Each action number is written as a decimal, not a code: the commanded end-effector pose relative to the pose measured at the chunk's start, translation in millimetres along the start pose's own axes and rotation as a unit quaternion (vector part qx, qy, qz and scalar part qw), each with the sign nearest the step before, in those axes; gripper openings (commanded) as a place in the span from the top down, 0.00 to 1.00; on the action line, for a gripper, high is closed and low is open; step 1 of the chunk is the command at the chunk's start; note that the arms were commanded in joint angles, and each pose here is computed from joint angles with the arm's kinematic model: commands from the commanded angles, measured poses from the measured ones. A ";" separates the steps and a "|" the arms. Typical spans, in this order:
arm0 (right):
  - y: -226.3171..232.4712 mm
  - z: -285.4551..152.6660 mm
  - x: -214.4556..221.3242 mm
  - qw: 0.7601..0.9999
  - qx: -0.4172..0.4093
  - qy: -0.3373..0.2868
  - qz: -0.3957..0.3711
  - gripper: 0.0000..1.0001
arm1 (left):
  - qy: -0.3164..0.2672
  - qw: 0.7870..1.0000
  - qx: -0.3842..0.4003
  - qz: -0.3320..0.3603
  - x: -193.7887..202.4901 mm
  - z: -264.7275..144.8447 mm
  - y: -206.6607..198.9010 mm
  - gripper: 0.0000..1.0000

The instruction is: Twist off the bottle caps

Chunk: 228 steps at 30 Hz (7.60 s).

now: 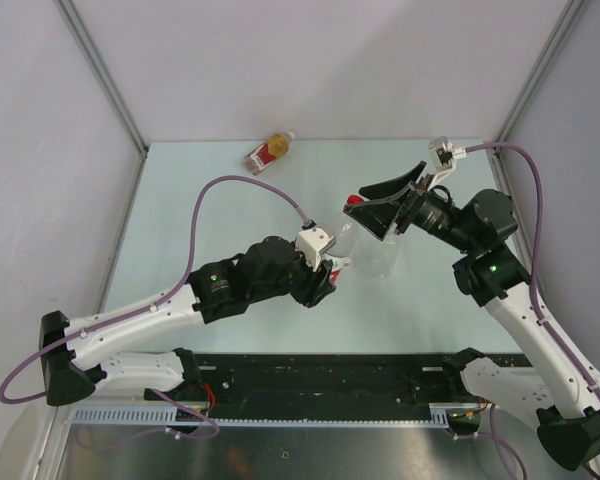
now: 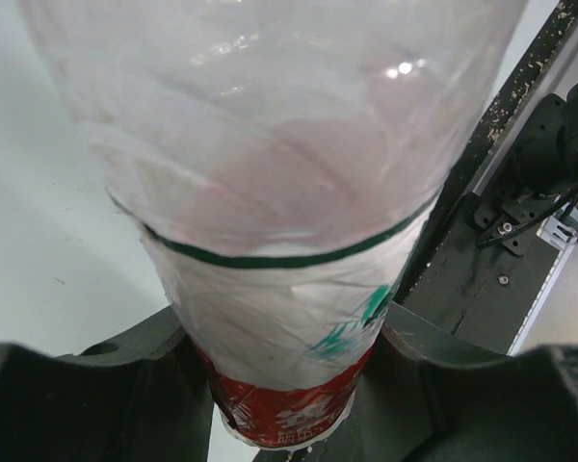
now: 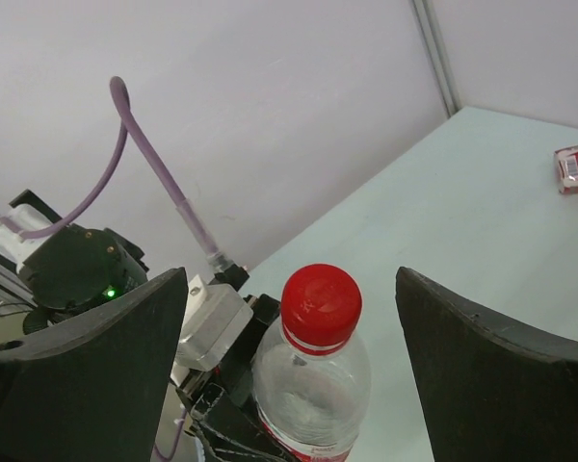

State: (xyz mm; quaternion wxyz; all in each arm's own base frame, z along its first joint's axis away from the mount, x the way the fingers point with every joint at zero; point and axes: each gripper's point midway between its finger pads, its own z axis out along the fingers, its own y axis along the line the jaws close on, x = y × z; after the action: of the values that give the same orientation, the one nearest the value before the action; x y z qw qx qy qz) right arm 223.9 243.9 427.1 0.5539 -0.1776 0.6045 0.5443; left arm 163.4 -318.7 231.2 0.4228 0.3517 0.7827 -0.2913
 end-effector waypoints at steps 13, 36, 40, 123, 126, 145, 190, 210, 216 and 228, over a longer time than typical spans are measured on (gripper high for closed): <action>-13.4 7.4 9.3 1.000 0.022 0.012 -0.013 0.60 | -0.026 1.000 0.002 -0.005 -23.3 -4.5 -4.9 1.00; 75.4 -12.4 14.9 0.970 -0.229 0.066 -0.050 0.95 | -0.076 0.967 0.239 0.050 -32.6 -42.8 -81.3 1.00; 87.7 -20.0 17.3 0.958 -0.269 0.081 -0.055 0.95 | -0.091 0.950 0.292 0.059 -33.8 -57.6 -97.2 1.00; -73.0 7.5 205.3 0.941 0.058 0.332 -0.026 0.98 | -0.171 0.973 -0.135 -0.081 -7.6 -54.4 61.6 0.97; -85.1 6.2 241.1 0.925 0.075 0.374 -0.012 0.99 | -0.165 0.963 -0.186 -0.101 3.2 -58.4 79.6 0.99; -111.9 10.3 307.8 0.889 0.155 0.427 0.049 0.20 | -0.144 0.944 -0.250 -0.160 57.8 -59.0 106.4 0.90; 33.3 20.2 48.8 0.980 -0.147 0.118 0.061 0.50 | -0.095 0.990 0.101 0.007 11.7 -32.2 -22.3 0.83; 14.6 17.7 59.6 0.988 -0.094 0.124 0.024 1.00 | -0.148 0.988 0.037 0.011 -9.0 -50.1 1.9 0.01; -20.3 15.6 75.7 0.991 0.001 0.135 -0.024 1.00 | -0.174 0.985 0.004 0.007 -19.9 -61.7 13.9 0.01; -80.5 40.8 86.6 0.974 0.153 0.110 -0.123 1.00 | -0.188 0.982 -0.024 0.008 -23.3 -68.9 24.9 0.00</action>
State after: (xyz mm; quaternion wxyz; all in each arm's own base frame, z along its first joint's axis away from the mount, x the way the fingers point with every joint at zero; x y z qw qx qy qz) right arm 245.7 289.3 309.7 0.5051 -0.2505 0.7191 0.4062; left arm 151.6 -261.8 251.7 0.5371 0.3038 0.7129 -0.3331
